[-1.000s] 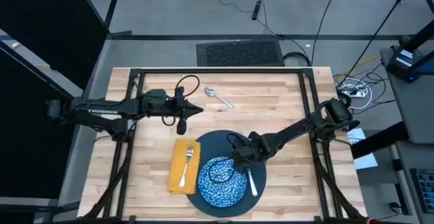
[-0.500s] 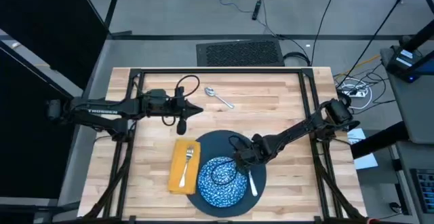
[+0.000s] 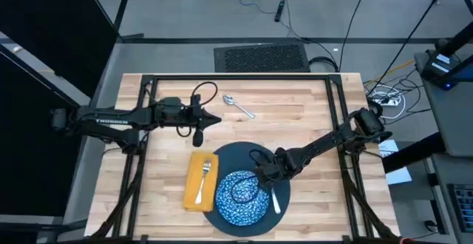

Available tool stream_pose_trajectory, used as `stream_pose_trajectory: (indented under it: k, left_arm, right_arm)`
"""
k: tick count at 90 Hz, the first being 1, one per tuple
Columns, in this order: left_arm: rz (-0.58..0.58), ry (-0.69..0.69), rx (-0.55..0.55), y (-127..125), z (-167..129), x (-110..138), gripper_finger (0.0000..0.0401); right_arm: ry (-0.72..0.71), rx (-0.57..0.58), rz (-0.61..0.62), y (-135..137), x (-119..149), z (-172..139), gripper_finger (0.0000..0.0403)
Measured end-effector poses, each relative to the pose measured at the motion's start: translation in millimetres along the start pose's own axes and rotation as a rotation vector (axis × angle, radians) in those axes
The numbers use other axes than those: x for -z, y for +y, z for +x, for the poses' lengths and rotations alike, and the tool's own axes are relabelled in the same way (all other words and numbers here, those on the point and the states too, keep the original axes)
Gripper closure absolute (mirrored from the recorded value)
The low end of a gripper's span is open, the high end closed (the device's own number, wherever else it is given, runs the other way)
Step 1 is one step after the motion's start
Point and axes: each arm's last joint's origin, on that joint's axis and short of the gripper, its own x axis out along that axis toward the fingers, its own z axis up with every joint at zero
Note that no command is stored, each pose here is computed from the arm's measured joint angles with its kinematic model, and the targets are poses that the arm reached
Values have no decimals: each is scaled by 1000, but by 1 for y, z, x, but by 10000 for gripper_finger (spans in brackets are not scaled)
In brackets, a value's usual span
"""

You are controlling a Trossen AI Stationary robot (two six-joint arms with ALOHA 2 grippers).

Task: Set table place
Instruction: Adjust the silver table knife

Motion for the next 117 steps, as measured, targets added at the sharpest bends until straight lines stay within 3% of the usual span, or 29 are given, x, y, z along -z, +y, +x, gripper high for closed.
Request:
stream_pose_trajectory:
  k: [80,117]
  left_arm:
    - [-2,0,1,0,0,0,401]
    - [-2,-1,1,0,0,0,401]
  right_arm:
    - [74,96,-9,-2,17,0,403]
    - [64,83,1,1,20,-4,403]
